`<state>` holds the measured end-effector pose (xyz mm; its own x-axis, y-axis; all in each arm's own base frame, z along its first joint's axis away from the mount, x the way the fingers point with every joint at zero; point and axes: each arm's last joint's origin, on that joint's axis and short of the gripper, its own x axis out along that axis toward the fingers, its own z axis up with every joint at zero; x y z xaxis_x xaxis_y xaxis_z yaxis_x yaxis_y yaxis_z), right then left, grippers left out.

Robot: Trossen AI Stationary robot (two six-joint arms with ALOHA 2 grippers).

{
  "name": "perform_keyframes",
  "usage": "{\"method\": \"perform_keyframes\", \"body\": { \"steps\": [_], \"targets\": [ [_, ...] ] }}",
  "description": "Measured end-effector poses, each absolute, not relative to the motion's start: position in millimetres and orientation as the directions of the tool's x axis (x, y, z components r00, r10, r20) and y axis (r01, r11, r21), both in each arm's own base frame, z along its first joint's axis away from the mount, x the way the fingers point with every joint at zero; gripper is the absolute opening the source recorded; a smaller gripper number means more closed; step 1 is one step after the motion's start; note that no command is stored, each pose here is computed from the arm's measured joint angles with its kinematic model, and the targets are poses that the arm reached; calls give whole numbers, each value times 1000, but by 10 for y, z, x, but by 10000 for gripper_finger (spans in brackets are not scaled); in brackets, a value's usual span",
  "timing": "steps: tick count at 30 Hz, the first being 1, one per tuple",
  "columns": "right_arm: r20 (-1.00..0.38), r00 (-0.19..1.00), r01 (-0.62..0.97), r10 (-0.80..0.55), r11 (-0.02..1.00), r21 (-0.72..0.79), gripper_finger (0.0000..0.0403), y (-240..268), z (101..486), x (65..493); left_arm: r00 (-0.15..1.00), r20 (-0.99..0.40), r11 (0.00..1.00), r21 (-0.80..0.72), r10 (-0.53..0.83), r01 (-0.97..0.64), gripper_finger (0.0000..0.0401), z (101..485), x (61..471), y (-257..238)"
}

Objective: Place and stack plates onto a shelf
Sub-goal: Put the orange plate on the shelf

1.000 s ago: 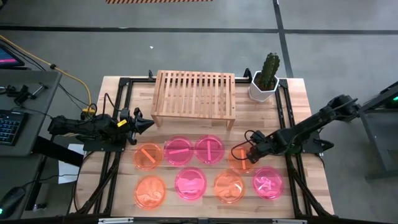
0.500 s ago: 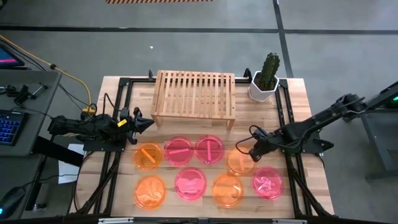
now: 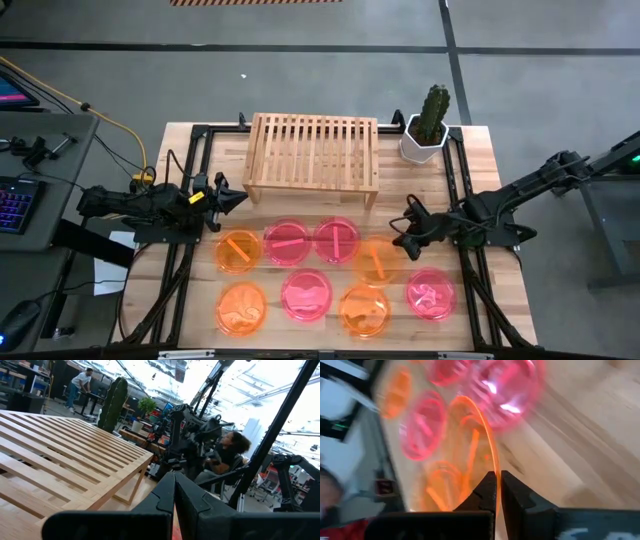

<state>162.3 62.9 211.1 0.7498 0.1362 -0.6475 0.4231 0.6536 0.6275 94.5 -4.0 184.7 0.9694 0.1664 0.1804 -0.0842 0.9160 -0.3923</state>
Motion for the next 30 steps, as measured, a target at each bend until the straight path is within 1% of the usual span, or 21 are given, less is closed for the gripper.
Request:
{"method": "perform_keyframes", "body": {
  "steps": [5,8,10,13,16,21,27,30],
  "targets": [
    [-455,881,265,130,660,702,0,615,2297,1762,969,184,916,-393,167,-83,1,1850,945,-39],
    [-335,940,214,60,663,718,0,533,2413,1840,969,184,916,-393,168,-84,1,1851,944,-39],
    [-299,954,236,-25,679,696,0,449,2492,1876,968,184,916,-393,168,-84,1,1851,944,-39],
    [-246,950,309,-193,701,643,0,272,2657,1926,968,184,915,-394,168,-84,1,1851,944,-39],
    [-203,930,365,-306,709,604,0,73,2815,1957,968,184,915,-394,169,-85,1,1851,944,-39],
    [-179,893,432,-413,675,598,0,-281,2950,1950,968,183,917,-389,169,-87,1,1850,945,-39],
    [-266,841,527,-472,598,604,0,-606,2839,1933,968,183,921,-378,171,-91,1,1850,945,-38],
    [-285,806,571,-519,555,605,0,-731,2781,1974,967,185,927,-363,175,-98,1,1852,944,-37]
  ]
}}
